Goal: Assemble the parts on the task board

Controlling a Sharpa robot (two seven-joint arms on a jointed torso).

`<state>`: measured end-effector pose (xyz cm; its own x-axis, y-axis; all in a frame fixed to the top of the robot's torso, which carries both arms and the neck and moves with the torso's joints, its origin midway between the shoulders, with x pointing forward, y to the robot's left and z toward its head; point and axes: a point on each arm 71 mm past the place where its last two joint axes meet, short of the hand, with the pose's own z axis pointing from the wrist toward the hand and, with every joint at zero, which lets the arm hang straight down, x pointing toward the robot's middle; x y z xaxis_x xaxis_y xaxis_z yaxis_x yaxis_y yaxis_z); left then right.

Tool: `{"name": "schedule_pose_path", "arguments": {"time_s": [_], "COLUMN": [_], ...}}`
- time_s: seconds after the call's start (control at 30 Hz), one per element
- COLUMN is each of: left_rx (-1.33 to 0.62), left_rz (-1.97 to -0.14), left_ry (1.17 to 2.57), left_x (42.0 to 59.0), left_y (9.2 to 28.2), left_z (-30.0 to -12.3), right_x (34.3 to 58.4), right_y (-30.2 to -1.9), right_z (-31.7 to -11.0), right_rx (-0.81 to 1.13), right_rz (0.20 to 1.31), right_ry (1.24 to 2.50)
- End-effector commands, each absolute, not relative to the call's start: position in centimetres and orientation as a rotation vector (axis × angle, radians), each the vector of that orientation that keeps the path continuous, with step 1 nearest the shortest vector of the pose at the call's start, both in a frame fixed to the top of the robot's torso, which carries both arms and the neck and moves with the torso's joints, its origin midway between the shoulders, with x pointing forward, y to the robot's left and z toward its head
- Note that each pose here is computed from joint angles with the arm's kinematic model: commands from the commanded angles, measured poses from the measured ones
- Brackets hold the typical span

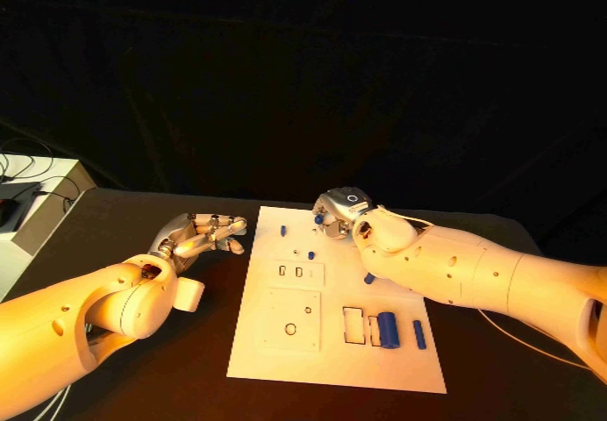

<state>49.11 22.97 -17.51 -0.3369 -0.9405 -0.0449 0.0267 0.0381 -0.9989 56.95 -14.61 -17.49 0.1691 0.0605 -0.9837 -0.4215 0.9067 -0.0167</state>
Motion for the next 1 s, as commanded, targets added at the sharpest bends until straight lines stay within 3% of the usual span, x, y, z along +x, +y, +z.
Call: {"name": "schedule_pose_path", "arguments": {"time_s": [0.03, 0.5, 0.73, 1.0], "left_rx": [-0.968, -0.969, -0.970, -0.969], "left_rz": [-1.450, -1.447, -1.444, -1.442], "left_ry": [1.469, 1.467, 1.465, 1.462], "left_x": [49.0, 49.1, 49.1, 49.1], "left_y": [22.8, 22.9, 23.1, 23.3], "left_z": [-17.4, -17.5, -17.5, -17.5], "right_x": [56.9, 56.0, 54.7, 53.7], "right_y": [-14.5, -15.9, -18.3, -22.7], "right_z": [-17.6, -17.0, -15.8, -15.3], "right_rx": [-0.330, -0.293, -0.170, -0.011], "right_rz": [0.353, 0.398, 0.494, 0.540], "right_ry": [1.364, 1.310, 1.300, 1.405]}}
